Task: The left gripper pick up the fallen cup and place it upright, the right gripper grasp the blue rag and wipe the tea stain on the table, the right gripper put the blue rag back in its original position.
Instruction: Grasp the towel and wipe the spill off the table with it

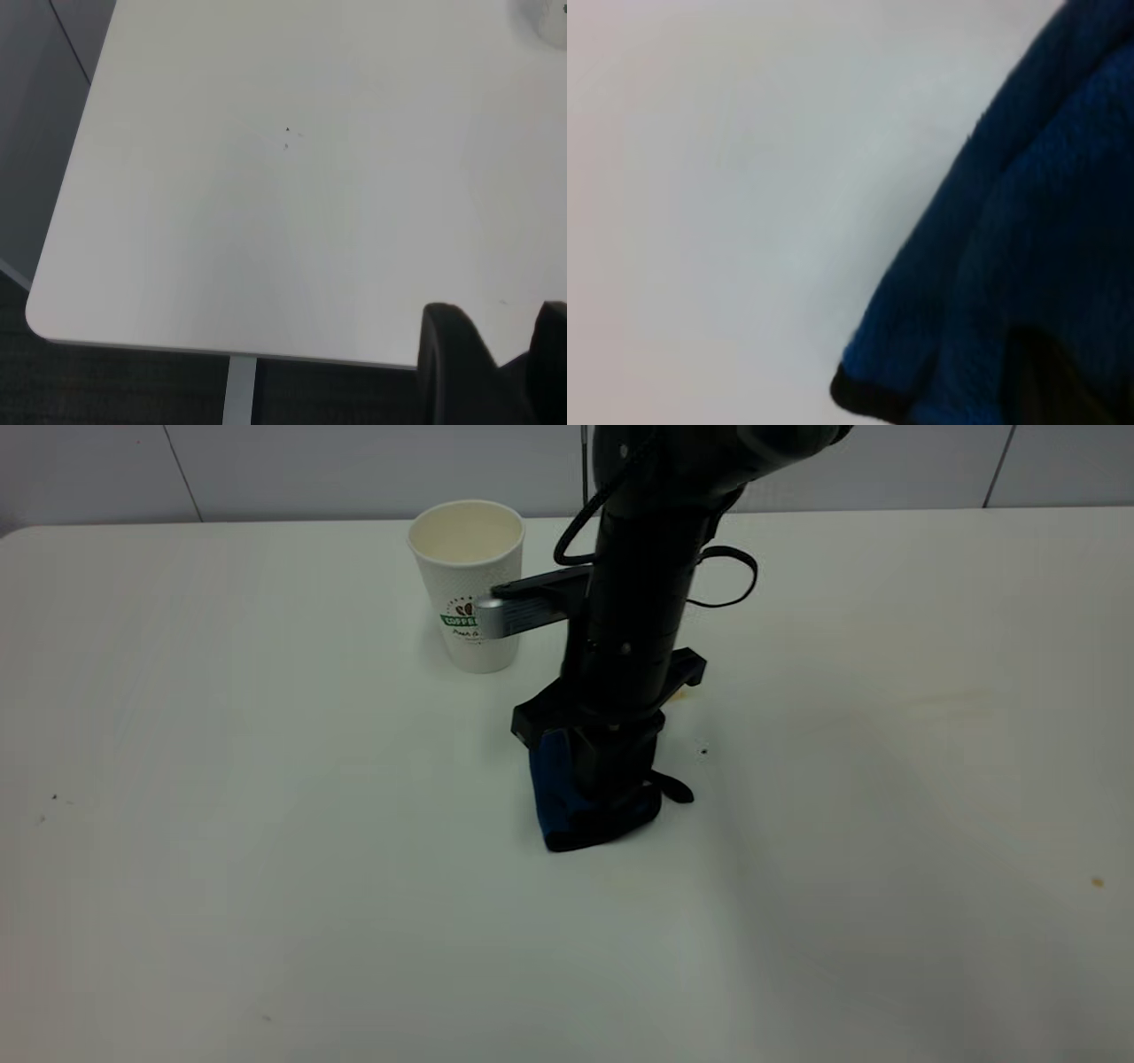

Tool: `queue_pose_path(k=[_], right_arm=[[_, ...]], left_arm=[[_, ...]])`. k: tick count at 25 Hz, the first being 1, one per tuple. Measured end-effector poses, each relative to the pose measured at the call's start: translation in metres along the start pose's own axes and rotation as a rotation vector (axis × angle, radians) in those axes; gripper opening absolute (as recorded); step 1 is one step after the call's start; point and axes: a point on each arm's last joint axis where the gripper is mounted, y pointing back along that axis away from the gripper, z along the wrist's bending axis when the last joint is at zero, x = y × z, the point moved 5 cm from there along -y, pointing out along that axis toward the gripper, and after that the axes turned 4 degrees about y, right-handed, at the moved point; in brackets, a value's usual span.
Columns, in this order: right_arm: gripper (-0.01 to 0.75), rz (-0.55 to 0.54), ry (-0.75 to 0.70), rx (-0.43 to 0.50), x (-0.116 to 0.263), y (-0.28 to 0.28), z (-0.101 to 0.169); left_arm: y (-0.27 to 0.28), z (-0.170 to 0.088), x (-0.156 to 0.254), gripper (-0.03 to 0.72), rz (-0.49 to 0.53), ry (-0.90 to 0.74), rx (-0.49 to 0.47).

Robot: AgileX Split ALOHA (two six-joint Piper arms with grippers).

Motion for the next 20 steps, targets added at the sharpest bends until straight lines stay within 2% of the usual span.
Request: queue_pose_path(k=[5, 8, 14, 20], right_arm=[[0.076, -0.044, -0.006, 0.013, -0.017, 0.001, -0.008], [0.076, -0.094, -0.016, 0.053, -0.029, 0.005, -0.025], [0.074, -0.162, -0.098, 0.122, -0.035, 0.02, -0.077], [0.074, -0.137, -0.248, 0.154, -0.014, 0.03, -0.136]], left_arm=[[0.0, 0.0, 0.0, 0.237, 0.0, 0.0, -0.001], [0.0, 0.0, 0.0, 0.237, 0.0, 0.0, -0.001], [0.0, 0.0, 0.0, 0.237, 0.0, 0.0, -0.001], [0.0, 0.0, 0.0, 0.237, 0.0, 0.0, -0.001]])
